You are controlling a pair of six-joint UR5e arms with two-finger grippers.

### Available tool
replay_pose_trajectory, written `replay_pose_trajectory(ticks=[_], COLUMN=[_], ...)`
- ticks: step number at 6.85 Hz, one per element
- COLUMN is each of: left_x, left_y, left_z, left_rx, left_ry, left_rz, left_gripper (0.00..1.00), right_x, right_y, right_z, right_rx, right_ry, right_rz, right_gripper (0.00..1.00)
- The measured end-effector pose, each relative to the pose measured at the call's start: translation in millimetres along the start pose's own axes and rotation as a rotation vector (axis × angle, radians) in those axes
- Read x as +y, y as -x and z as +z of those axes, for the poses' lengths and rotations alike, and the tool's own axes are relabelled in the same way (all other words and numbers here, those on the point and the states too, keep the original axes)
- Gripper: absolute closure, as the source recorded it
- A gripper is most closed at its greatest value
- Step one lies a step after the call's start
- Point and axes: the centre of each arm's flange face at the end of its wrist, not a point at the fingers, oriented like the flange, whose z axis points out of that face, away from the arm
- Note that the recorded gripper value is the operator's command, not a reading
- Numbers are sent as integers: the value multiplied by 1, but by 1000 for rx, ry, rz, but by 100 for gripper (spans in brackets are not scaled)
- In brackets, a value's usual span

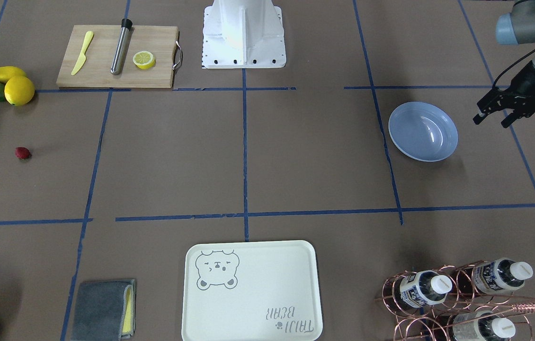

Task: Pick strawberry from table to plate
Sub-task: 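Move the left gripper down to the rim of the light blue plate, then grasp the plate rim with the left gripper and lift it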

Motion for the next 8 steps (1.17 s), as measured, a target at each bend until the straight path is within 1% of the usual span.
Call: replay_pose_trajectory(ticks=[1,3,4,5,6,8], left_x=[10,27,32,34,36,38], left_y=[-5,-18,-23,-25,-25,-24], left_z=[17,42,49,54,56,59], left_rx=[-1,0,-1,-3,-6,-10], left_ry=[-3,10,19,24,28,34], left_rz=[-15,-30,-32,-31,-31,-28], left_gripper=[8,20,33,49,55,56], right_x=[-1,-2,-2,-3,-3,-3], right_y=[1,2,3,4,5,6], right_z=[-1,-2,-2,-3,-5,-5], right_rx=[0,0,0,0,0,1], right_ry=[-2,-4,-5,-7,-10,-11], right_rz=[-2,-5,-7,-10,-13,-15], right_gripper=[0,0,0,0,0,0])
